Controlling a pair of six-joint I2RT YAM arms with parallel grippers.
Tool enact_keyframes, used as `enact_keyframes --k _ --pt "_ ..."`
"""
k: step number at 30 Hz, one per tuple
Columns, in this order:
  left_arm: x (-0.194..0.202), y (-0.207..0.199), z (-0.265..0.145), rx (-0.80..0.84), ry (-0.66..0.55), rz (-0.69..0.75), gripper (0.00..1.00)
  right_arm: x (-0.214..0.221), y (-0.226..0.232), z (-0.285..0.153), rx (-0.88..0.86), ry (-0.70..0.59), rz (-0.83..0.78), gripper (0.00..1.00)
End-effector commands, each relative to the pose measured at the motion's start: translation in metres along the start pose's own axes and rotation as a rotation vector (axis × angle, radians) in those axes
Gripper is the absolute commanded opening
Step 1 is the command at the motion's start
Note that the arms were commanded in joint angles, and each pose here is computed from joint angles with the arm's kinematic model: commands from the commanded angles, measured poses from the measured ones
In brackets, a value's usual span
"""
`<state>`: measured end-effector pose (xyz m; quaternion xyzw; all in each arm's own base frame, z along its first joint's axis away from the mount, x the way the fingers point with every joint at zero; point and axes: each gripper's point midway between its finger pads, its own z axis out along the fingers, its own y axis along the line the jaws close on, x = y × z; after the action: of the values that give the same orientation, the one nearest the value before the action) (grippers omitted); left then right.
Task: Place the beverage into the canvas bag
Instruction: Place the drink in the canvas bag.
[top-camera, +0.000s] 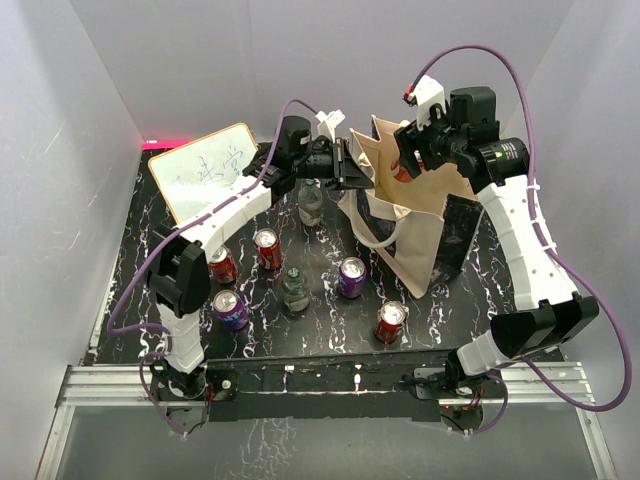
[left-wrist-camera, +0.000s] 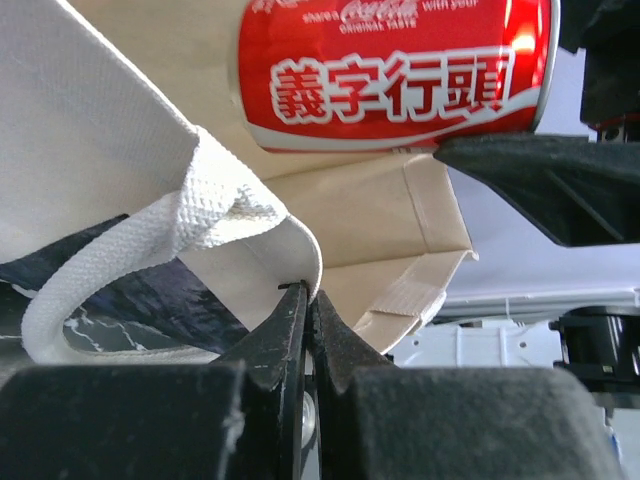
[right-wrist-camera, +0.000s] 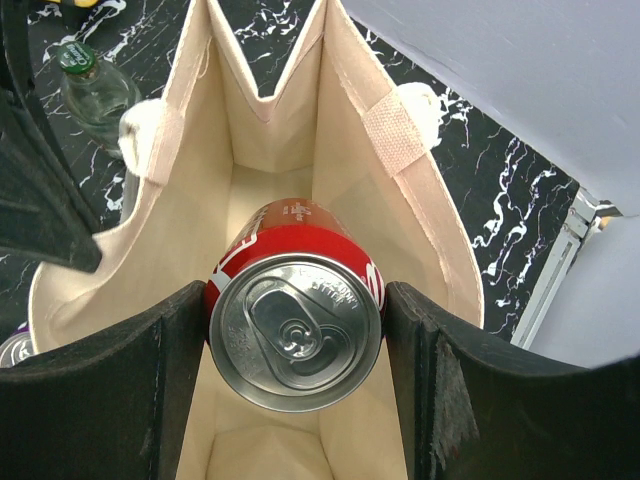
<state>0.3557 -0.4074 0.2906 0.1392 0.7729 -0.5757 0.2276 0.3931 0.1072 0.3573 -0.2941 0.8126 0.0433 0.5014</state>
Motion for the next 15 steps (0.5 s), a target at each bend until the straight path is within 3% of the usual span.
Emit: enact_keyframes --k 1,15 --pt "0.023 -0.043 -0.004 0.121 0.065 0.025 0.00 -0.034 -0.011 -0.016 0.054 -0.127 -0.033 0.08" --pt "0.052 -0.034 -0.013 0.120 0.104 0.092 0.00 0.021 0.008 0.044 -0.037 0.020 -0.002 0.08"
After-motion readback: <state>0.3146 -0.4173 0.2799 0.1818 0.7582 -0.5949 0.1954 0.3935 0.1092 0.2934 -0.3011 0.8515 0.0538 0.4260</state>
